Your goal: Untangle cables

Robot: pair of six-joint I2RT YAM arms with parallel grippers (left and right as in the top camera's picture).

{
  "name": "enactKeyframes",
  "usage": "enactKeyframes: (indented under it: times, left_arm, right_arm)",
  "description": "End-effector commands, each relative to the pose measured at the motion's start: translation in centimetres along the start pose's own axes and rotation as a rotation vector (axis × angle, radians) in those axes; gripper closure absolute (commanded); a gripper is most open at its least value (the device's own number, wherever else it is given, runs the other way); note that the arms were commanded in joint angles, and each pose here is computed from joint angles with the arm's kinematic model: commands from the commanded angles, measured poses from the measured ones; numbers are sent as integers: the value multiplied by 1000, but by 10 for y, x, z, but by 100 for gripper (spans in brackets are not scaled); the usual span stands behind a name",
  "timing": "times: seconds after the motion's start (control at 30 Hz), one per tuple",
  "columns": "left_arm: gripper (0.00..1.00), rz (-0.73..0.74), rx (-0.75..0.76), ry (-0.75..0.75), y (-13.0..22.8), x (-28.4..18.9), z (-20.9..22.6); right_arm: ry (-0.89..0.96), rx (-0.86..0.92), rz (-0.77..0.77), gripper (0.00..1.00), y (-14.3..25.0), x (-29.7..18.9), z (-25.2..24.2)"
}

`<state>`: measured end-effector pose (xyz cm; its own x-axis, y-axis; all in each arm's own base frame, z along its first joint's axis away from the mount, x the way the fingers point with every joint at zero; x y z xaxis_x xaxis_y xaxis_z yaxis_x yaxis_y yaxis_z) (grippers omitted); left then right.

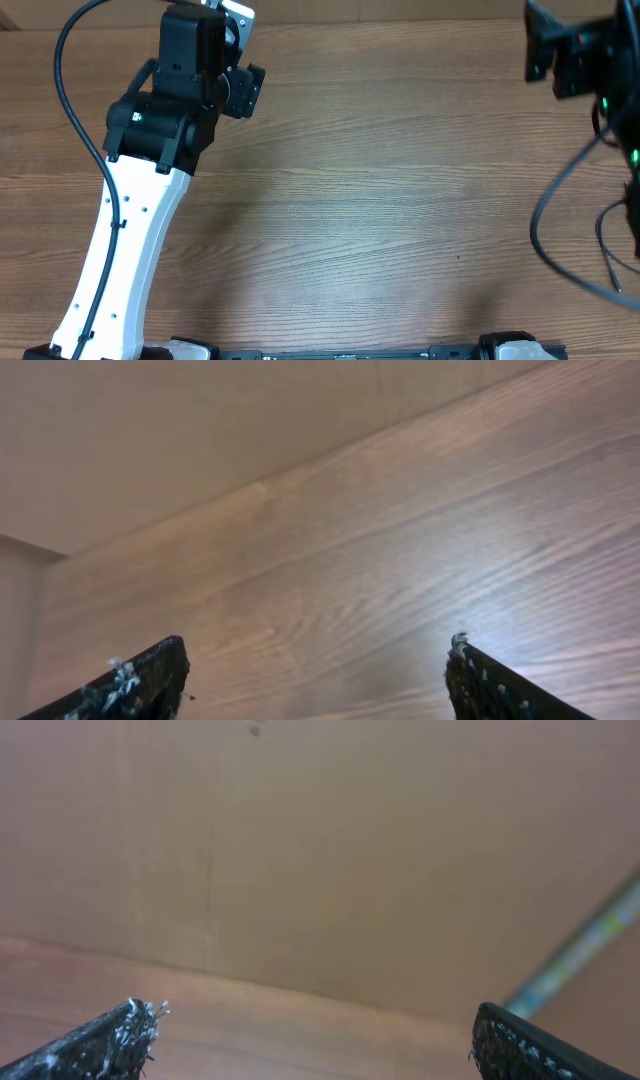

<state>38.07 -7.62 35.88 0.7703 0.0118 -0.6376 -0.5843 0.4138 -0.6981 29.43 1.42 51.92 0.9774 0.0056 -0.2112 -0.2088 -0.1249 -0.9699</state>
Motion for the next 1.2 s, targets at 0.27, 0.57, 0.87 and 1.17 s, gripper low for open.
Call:
enactKeyframes:
  times: [0.27, 0.57, 0.87, 1.17]
  left_arm:
    - [0, -173, -58, 138, -19, -59, -15]
    - [0, -208, -84, 324, -23, -68, -38]
    - [1, -206, -183, 727, -26, -94, -82]
    - [0, -153, -190, 726, -16, -92, -83]
  right_arm:
    - [35, 7, 271, 0, 86, 10, 3]
    - [9, -23, 552, 0, 140, 27, 10]
    - [-1, -35, 651, 0, 162, 57, 15]
    - [-8, -43, 727, 0, 181, 79, 18]
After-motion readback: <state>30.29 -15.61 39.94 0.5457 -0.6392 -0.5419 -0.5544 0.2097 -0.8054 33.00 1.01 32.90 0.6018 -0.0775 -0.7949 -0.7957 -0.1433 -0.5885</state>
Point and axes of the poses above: each gripper's point midway between its finger pads, its own x axis out along the fingers, its own z axis along the line the jaws close on, y = z × x, the point moved 4 cm from there along -x, back along the fingers, and after that the axes turned 5 degrees about x, right-handed, at the moved point
